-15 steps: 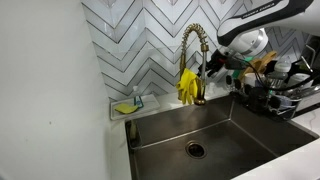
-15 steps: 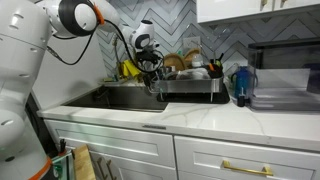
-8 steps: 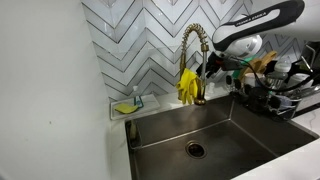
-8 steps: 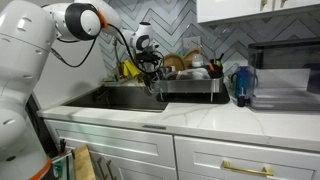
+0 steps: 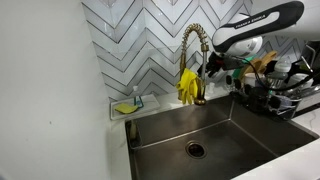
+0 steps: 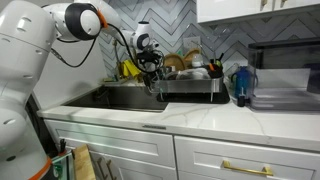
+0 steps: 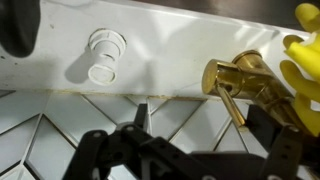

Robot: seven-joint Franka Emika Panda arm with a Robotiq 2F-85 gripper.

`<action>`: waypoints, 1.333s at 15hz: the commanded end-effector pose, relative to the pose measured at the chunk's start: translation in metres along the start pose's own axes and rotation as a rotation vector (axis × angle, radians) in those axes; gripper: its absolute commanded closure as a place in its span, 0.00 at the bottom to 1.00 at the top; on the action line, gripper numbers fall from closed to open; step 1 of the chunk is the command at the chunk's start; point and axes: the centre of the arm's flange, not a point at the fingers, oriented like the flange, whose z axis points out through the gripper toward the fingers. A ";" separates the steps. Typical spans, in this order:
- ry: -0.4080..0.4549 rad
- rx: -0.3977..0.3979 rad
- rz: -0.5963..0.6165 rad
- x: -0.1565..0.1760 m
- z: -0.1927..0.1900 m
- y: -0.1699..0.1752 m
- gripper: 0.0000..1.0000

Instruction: Open the tap

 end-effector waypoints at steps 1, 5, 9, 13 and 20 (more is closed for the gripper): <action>-0.010 -0.034 0.012 0.003 -0.003 0.007 0.00; -0.027 -0.044 0.024 0.000 -0.002 0.010 0.00; -0.008 -0.043 0.034 0.001 -0.010 0.011 0.00; 0.052 -0.020 0.034 0.007 -0.051 0.003 0.00; 0.081 0.157 0.019 -0.008 -0.130 -0.025 0.00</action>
